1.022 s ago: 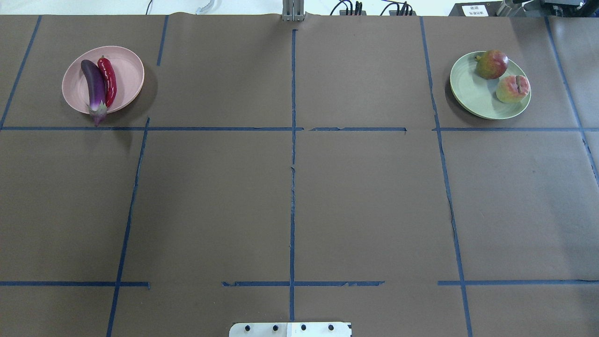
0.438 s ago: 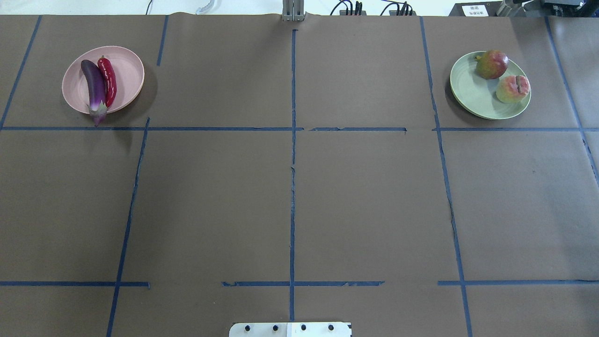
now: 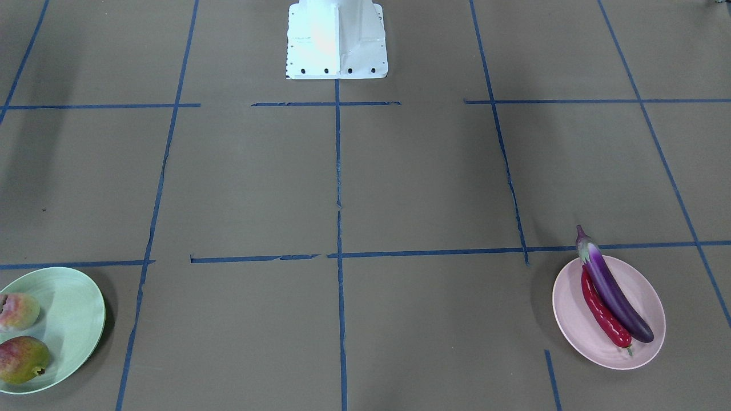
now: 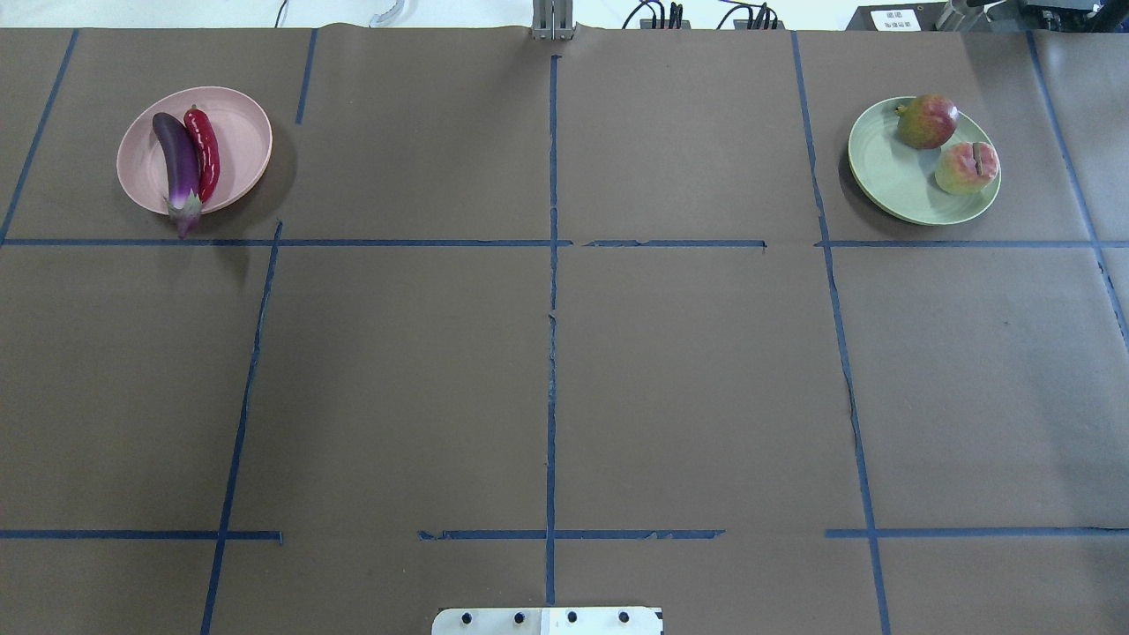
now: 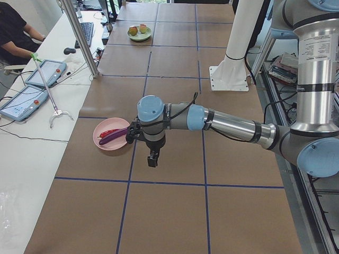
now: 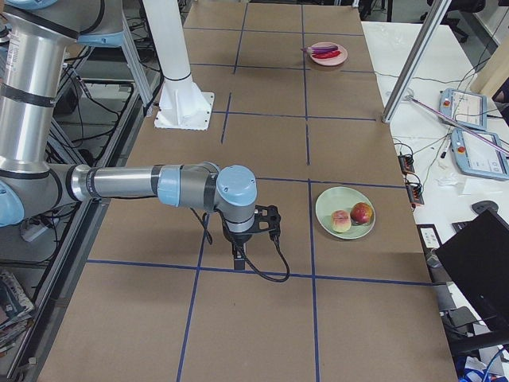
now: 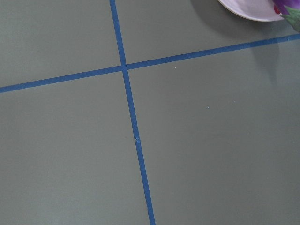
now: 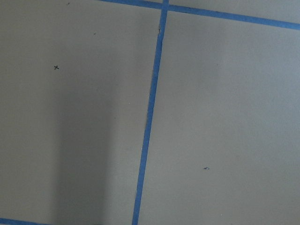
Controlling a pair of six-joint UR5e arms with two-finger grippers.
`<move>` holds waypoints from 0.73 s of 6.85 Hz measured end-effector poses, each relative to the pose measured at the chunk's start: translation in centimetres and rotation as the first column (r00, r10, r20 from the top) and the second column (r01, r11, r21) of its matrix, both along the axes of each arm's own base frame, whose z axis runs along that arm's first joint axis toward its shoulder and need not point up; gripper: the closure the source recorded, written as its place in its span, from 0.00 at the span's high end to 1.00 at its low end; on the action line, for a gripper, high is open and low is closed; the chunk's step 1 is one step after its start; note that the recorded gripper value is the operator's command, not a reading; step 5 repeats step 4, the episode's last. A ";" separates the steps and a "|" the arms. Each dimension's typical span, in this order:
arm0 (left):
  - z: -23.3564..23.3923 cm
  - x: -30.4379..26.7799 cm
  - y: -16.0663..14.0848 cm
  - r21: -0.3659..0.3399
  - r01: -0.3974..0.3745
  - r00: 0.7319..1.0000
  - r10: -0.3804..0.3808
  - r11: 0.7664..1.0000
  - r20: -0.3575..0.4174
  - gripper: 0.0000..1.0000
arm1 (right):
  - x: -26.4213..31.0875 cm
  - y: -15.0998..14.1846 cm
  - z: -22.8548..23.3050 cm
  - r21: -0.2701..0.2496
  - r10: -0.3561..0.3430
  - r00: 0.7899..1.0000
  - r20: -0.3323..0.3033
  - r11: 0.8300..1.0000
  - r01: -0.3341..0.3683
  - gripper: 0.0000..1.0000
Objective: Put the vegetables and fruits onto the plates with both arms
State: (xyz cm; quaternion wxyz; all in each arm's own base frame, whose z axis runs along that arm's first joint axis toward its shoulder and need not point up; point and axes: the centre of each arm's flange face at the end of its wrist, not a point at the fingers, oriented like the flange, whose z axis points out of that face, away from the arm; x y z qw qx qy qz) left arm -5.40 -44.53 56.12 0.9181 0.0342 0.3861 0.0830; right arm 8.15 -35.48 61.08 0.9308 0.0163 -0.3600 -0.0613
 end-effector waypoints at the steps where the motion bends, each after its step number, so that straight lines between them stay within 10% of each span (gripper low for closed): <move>1: 0.0 0.0 0.0 0.000 0.000 1.000 0.000 1.000 0.000 1.00 | 0.0 0.0 -0.4 0.007 0.000 1.000 0.001 1.000 0.000 1.00; 5: -0.6 0.4 0.3 0.011 -0.009 1.000 0.009 1.000 -0.007 1.00 | 0.0 -0.1 -1.0 0.017 0.001 1.000 0.003 1.000 -0.001 1.00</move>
